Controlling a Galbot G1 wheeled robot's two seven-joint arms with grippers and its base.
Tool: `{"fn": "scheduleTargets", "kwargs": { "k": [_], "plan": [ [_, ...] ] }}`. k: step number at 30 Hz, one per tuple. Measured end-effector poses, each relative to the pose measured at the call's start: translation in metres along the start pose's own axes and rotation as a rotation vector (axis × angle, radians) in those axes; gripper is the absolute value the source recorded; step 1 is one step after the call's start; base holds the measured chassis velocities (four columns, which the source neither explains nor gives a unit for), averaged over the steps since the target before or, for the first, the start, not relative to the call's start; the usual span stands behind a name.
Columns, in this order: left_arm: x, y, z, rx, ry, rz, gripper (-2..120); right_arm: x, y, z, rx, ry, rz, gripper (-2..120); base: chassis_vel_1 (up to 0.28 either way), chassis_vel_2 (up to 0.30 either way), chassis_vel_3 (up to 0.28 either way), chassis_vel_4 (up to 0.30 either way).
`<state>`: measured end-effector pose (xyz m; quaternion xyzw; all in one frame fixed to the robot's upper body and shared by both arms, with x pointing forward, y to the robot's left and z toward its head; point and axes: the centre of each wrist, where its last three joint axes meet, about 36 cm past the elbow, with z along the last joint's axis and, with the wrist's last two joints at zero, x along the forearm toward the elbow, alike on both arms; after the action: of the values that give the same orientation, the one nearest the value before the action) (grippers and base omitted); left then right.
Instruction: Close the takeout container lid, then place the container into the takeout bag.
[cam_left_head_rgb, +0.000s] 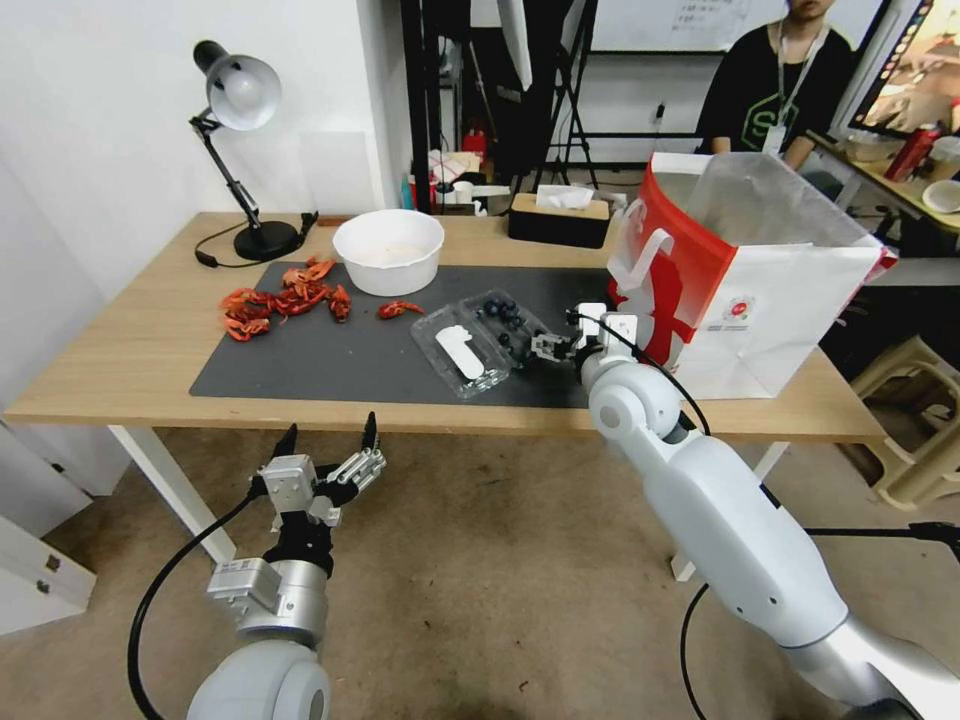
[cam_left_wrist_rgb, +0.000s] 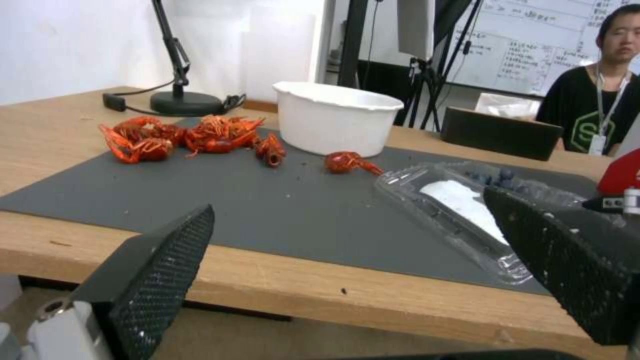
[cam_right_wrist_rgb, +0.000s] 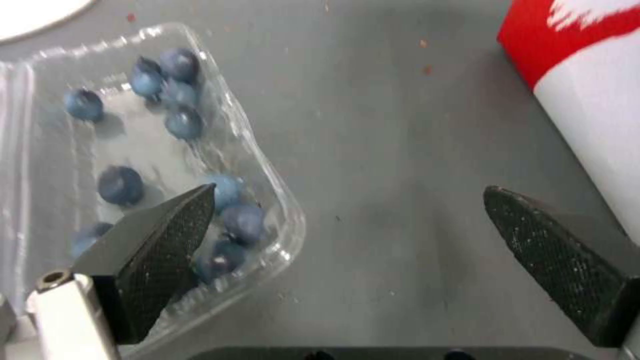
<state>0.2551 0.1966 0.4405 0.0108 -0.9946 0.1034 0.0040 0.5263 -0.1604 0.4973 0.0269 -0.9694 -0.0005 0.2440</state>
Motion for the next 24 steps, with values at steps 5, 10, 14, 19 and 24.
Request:
{"fn": "scheduleTargets", "kwargs": {
  "k": [5,10,14,19,24],
  "plan": [
    [0.0001,0.0002,0.0004,0.0,-0.001,-0.001,100,-0.0017,-0.0006,-0.0039,0.003,0.028,0.007,100,0.0,0.0,0.0,0.0],
    [0.0001,0.0003,0.0011,0.0,0.0,-0.003,100,-0.0018,-0.0023,-0.0073,0.004,0.047,0.012,100,0.0,0.0,0.0,0.0],
    [-0.0001,0.0005,0.0021,0.0,0.0,-0.004,100,-0.0029,-0.0038,-0.0075,0.004,0.05,0.017,100,0.0,0.0,0.0,0.0],
    [-0.0003,0.0006,0.0032,0.0,-0.001,-0.005,100,-0.0037,-0.0048,-0.0075,0.004,0.052,0.021,100,0.0,0.0,0.0,0.0],
    [-0.0003,0.0006,0.0036,0.0,-0.002,-0.005,100,-0.0037,-0.0053,-0.0075,0.003,0.052,0.024,100,0.0,0.0,0.0,0.0]
  ]
}}
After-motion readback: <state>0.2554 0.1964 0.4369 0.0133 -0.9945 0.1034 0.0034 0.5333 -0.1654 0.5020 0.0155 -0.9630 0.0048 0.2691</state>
